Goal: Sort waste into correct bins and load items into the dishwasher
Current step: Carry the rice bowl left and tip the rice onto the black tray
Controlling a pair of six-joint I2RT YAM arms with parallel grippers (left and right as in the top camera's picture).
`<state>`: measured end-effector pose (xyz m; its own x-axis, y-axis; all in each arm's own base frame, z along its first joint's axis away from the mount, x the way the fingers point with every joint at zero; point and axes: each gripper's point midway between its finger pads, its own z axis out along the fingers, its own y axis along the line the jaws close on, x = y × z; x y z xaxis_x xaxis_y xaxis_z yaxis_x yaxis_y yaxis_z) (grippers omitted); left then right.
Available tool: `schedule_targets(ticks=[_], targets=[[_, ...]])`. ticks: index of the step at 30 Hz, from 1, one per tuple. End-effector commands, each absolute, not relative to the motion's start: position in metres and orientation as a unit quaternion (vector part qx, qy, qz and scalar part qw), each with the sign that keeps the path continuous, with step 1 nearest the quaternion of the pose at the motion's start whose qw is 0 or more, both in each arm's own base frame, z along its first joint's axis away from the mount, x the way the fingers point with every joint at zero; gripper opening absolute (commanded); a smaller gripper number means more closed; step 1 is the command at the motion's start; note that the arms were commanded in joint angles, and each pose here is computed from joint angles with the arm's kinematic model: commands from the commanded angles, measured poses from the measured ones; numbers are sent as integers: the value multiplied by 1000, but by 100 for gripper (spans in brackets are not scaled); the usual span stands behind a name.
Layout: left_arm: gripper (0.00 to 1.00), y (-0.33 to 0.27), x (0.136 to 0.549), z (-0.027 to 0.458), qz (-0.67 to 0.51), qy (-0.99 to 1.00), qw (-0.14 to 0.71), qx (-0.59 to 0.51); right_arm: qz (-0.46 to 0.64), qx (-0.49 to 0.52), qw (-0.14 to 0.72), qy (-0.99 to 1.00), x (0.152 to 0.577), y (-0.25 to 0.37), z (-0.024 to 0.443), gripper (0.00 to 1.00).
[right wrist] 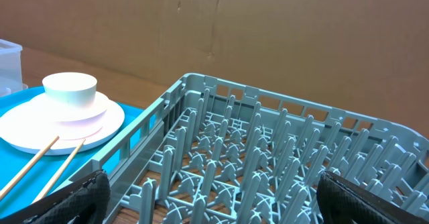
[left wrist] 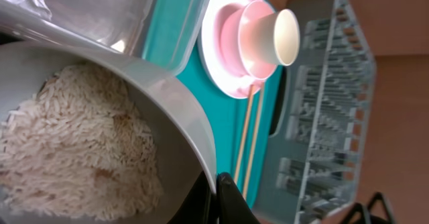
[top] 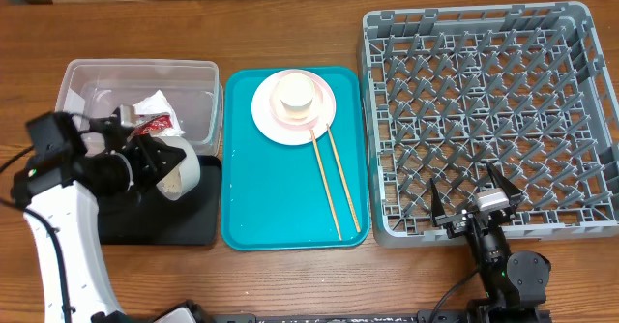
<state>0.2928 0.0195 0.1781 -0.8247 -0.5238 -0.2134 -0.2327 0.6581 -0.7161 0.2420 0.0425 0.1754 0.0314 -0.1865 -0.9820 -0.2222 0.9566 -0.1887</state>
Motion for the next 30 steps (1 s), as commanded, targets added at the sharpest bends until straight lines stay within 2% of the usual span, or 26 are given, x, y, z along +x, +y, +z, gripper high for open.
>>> schedule_targets(ticks=[1,12,30], targets=[[4,20,289,201,-447,834,268,-181,15,-147,704,695,242,43,173,100],[4,51,263,212,-542,717,393,-194,15,-147,704,695,242,43,173,100],[4,87,249,212,-530,670,469,-224,15,-146,704,695,242,43,173,100]])
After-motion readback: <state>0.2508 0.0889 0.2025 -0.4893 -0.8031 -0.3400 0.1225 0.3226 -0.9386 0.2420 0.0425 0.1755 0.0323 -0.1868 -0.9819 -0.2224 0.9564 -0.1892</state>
